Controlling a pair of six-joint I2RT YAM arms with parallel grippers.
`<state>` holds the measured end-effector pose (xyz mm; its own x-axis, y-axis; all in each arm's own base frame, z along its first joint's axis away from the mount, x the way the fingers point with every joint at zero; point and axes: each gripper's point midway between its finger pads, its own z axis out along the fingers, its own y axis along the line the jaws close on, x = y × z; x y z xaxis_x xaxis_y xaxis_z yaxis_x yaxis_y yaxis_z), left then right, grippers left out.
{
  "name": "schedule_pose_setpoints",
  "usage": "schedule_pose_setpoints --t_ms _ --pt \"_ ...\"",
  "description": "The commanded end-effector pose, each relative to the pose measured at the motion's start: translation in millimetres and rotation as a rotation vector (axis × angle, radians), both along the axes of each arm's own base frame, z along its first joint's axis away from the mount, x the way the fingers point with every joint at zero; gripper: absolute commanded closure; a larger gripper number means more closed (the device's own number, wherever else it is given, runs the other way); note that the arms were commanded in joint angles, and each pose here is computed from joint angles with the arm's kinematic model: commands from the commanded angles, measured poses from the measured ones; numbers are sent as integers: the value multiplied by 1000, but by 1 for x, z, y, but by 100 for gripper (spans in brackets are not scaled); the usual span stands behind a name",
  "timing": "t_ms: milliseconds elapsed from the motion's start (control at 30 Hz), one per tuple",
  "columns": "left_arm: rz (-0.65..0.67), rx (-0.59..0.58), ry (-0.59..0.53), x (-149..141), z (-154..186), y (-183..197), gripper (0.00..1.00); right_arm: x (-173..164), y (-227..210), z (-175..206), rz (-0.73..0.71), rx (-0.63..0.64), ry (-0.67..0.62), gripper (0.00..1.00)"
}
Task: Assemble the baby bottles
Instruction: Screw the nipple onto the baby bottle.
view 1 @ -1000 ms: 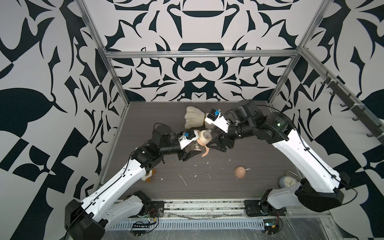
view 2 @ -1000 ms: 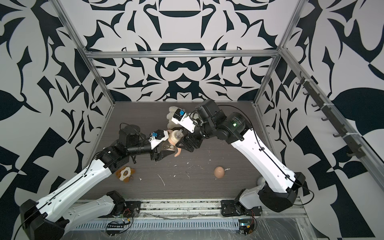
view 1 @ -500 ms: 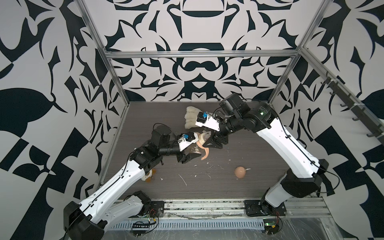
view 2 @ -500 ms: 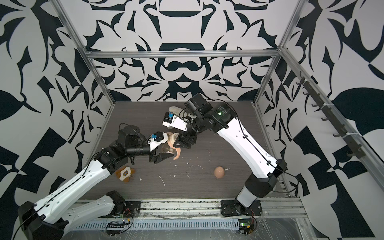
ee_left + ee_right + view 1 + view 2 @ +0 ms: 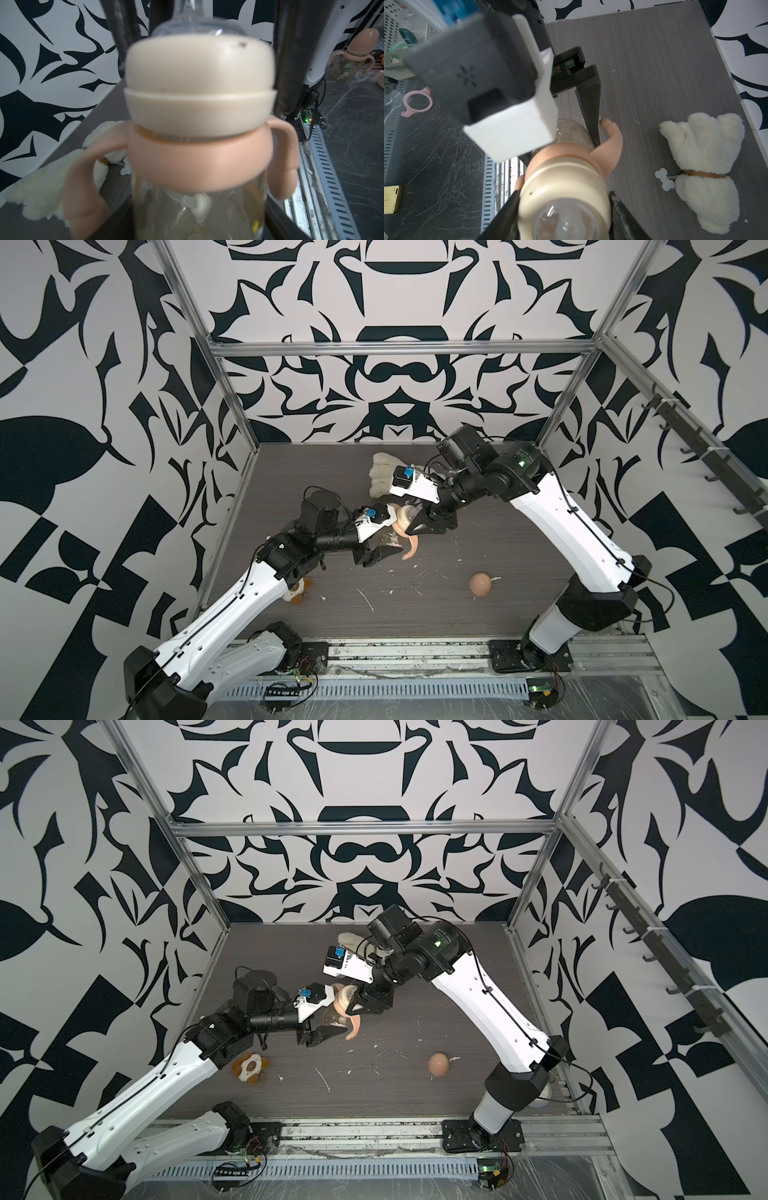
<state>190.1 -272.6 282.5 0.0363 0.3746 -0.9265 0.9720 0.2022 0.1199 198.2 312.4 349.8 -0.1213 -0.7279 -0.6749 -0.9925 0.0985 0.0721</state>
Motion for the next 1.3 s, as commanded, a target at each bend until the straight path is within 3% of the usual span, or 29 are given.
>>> schedule_pose_setpoints --t_ms 0,267,433,633,867,1033,1133,1267 --pt "5 -27 -57 2 20 0 100 -7 5 14 -27 49 67 69" --pt "106 -11 -140 24 20 5 100 21 24 6 -367 87 310 72" --pt "195 -1 -205 44 17 8 100 40 29 -1 -631 204 449 72" --pt "290 36 -298 67 11 15 100 53 27 -10 -831 349 608 76" --pt "306 100 -369 73 0 19 100 72 24 -10 -977 568 817 77" --pt "315 132 -410 77 -8 19 100 81 15 -9 -1077 663 888 78" --pt "315 133 -412 80 -10 15 100 84 21 0 -1047 664 890 76" --pt "317 124 -387 82 -13 12 100 86 29 15 -988 600 821 64"
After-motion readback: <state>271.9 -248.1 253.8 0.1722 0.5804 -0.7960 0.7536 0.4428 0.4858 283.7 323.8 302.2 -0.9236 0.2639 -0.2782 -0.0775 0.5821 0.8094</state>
